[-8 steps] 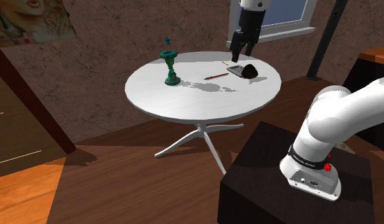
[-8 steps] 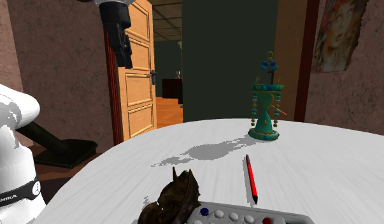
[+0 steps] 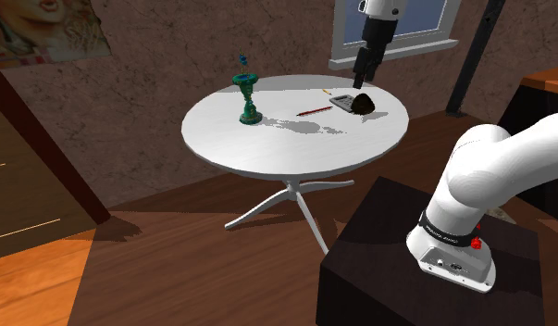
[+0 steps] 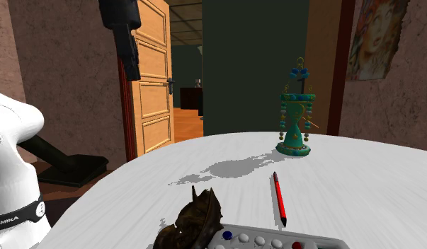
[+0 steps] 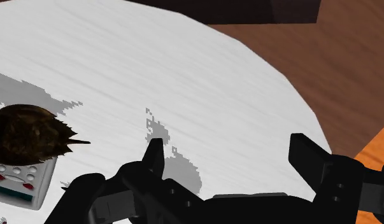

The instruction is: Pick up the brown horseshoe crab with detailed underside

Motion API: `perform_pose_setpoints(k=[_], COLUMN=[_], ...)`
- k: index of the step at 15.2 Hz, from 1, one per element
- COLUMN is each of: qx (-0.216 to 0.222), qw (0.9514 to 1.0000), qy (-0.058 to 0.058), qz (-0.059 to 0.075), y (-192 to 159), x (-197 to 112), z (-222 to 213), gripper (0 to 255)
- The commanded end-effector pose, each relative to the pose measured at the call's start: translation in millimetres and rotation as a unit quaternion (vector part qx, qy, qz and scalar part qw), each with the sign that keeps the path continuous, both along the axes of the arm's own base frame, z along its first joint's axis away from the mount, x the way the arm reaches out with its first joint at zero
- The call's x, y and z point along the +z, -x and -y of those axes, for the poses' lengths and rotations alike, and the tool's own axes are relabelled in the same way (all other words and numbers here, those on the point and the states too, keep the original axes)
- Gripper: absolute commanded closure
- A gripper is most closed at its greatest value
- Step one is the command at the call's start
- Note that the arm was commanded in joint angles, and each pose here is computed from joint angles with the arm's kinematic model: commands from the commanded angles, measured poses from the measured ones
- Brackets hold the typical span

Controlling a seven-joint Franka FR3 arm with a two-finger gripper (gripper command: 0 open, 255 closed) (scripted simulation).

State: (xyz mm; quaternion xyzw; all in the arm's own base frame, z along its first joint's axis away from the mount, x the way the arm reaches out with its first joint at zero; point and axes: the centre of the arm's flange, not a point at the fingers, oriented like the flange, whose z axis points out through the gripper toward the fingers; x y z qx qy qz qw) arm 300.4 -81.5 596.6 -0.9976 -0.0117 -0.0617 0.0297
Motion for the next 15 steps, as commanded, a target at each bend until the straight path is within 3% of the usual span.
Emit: perform_pose_setpoints(k=[1, 8, 15], qx=[0.027, 0.114, 0.2], qw=[0.9996, 0.9931, 0.9788], qy=[-0.006, -0.026, -0.046], qz=[0.0, -0.003, -0.005], y=[2.2, -9.2, -36.9], x=[-10.6, -39.6, -72.5], z=[30.4, 126.9, 218.9], gripper=[0, 0, 0])
